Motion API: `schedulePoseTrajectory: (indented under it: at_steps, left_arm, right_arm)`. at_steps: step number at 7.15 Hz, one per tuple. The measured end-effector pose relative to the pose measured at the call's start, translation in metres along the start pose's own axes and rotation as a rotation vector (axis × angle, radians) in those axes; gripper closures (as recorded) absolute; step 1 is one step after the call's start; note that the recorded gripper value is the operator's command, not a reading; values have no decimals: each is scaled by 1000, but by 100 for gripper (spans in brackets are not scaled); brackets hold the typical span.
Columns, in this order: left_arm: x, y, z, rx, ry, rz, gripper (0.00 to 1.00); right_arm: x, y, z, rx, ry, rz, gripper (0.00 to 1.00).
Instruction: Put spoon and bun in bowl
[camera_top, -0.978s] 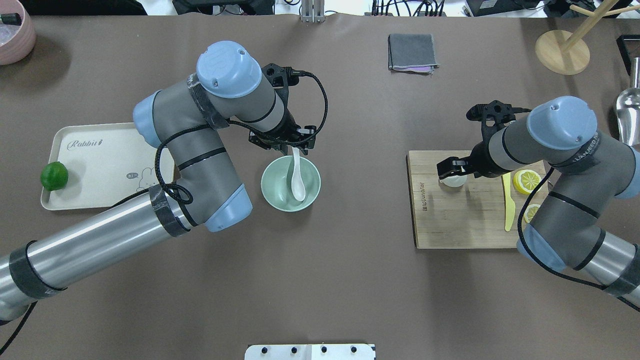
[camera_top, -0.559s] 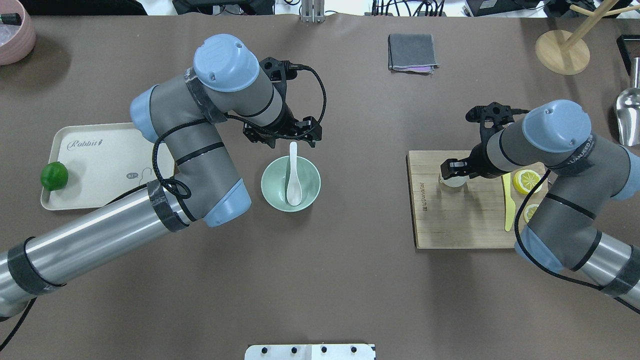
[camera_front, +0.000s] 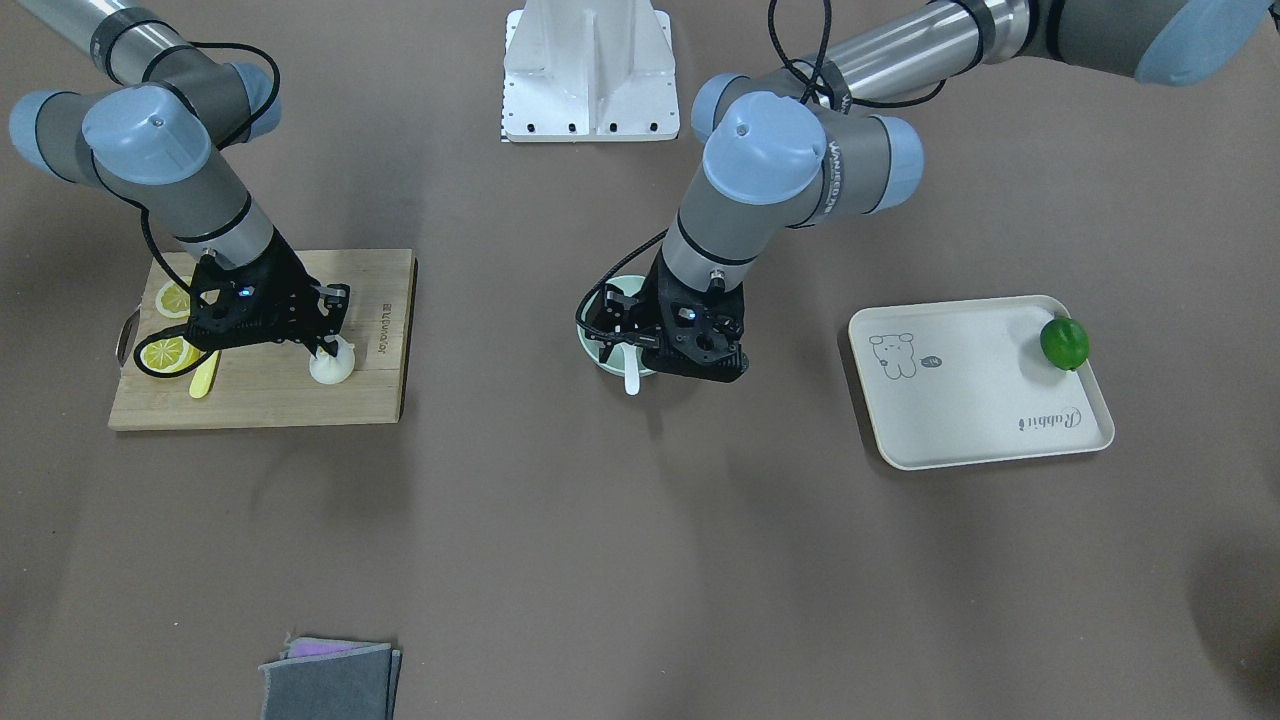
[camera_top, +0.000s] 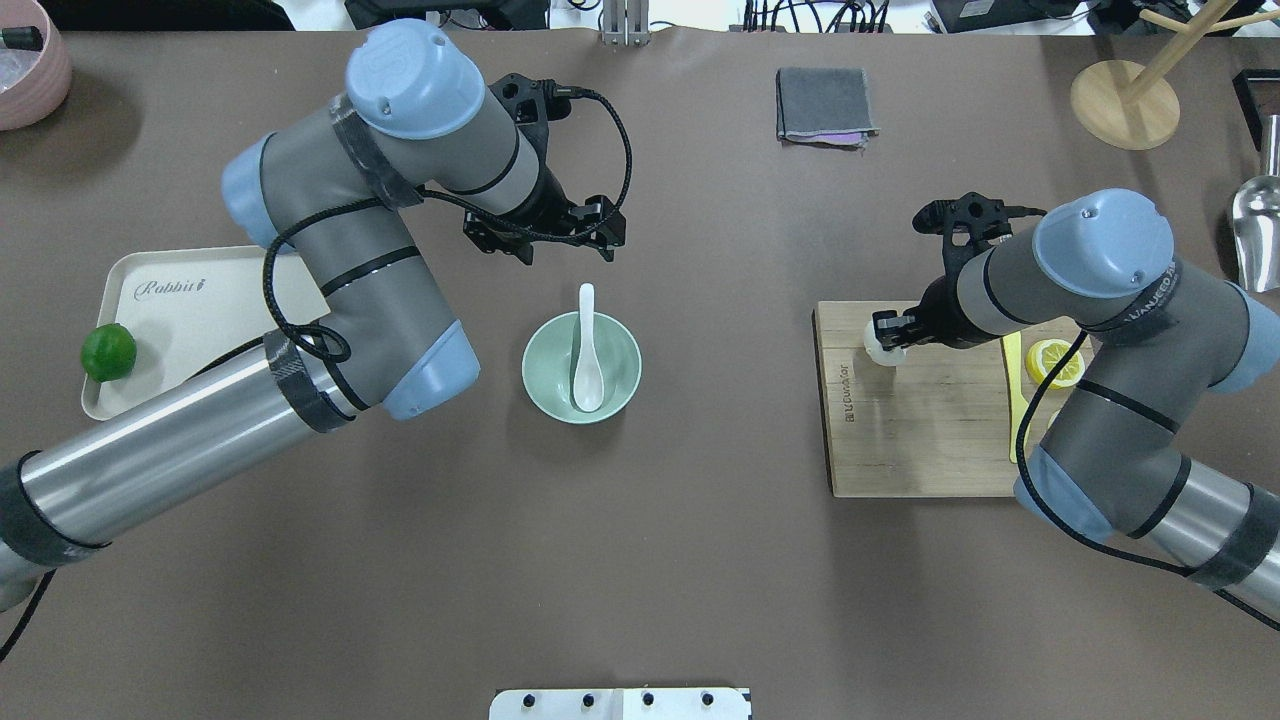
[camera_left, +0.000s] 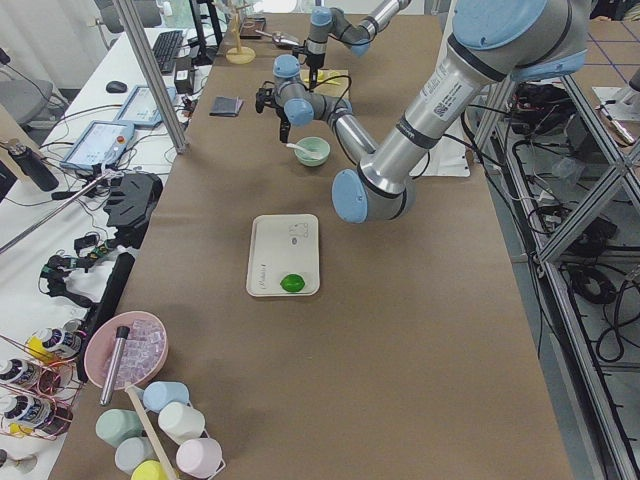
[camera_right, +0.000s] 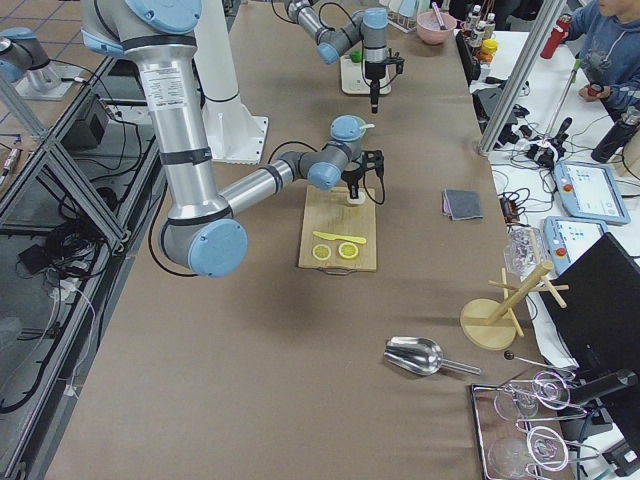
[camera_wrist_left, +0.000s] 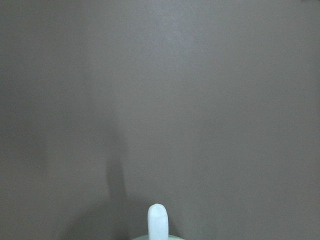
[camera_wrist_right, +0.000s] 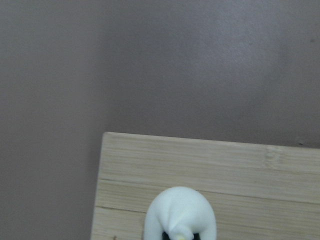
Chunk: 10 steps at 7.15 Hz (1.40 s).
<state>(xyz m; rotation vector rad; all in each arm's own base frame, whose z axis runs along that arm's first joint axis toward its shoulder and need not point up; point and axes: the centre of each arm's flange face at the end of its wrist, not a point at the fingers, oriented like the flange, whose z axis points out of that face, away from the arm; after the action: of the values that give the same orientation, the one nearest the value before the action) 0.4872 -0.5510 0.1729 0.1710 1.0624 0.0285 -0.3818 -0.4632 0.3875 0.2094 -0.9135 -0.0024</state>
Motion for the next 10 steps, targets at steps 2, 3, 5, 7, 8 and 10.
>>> schedulePoseTrajectory:
  at_steps: [2,3,5,7,8,10]
  left_arm:
    - [-90,-13,-45,-28,12,72,3]
    - [-149,-17,-71,-37,12,116,3]
    - [-238,-22,-106,-40,-7,183,3]
    - [-280,-24,-123,-41,-14,197,3]
    - [-288,-25,-126,-41,-18,197,3]
    - [-294,-25,-127,-45,-25,188,3]
  right_arm:
    - [-65,-12,-16,35,-64,68,100]
    - [-122,-10,-19,56,-76,107,100]
    - [-238,7,-30,90,-93,166,96]
    - [-313,16,-22,119,-97,188,75]
    - [-336,14,-13,129,-89,194,27]
    - [-350,13,-3,133,-76,199,1]
